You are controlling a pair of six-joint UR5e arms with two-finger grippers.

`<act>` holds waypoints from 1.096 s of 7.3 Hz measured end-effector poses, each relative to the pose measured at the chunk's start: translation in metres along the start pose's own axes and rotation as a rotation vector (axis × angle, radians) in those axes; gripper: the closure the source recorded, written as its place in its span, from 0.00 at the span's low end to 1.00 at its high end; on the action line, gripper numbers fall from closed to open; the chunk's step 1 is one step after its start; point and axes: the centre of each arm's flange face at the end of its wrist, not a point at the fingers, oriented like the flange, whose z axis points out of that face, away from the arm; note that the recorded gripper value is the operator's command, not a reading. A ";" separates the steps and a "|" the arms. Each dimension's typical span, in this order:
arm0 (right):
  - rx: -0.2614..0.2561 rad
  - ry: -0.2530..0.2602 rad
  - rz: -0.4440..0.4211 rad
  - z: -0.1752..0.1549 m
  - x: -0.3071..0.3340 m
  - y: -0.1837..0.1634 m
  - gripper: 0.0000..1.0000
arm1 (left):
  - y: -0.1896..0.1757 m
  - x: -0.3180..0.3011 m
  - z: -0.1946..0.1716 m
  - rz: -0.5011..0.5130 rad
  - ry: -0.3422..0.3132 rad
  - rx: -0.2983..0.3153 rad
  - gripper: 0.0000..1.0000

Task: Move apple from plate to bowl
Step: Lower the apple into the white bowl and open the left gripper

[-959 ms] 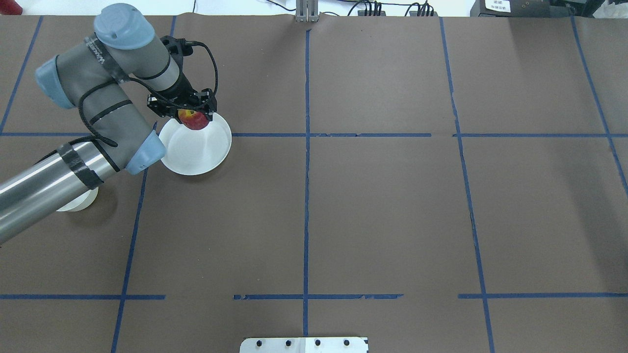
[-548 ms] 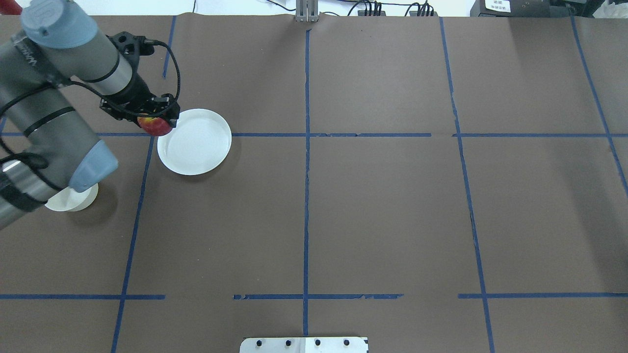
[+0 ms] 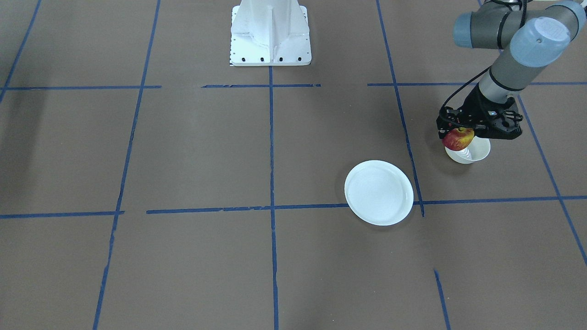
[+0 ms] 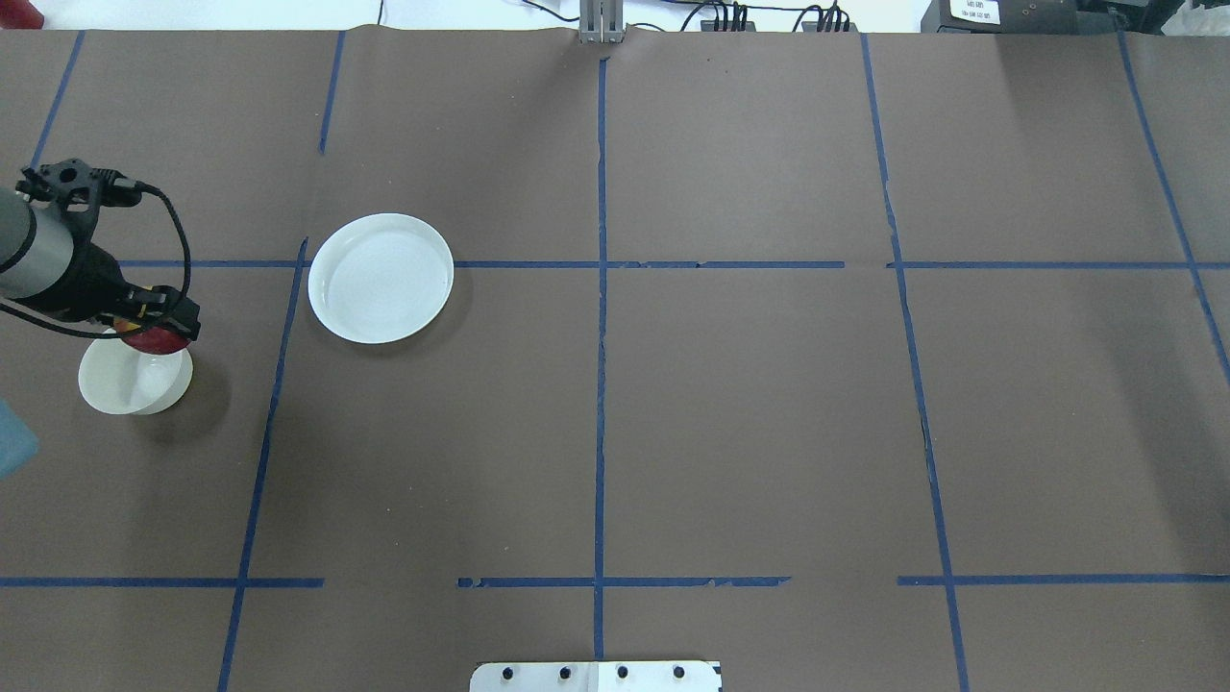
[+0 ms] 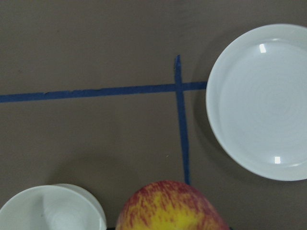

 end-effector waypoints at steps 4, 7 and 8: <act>0.001 0.000 -0.001 0.000 0.000 0.000 0.00 | 0.016 -0.050 0.039 -0.005 -0.013 -0.006 0.01; 0.001 0.000 0.000 0.000 0.000 0.000 0.00 | 0.016 -0.055 0.045 -0.003 -0.020 -0.013 0.00; 0.001 0.000 -0.001 0.000 0.000 0.000 0.00 | 0.016 -0.055 0.044 0.007 -0.019 -0.012 0.00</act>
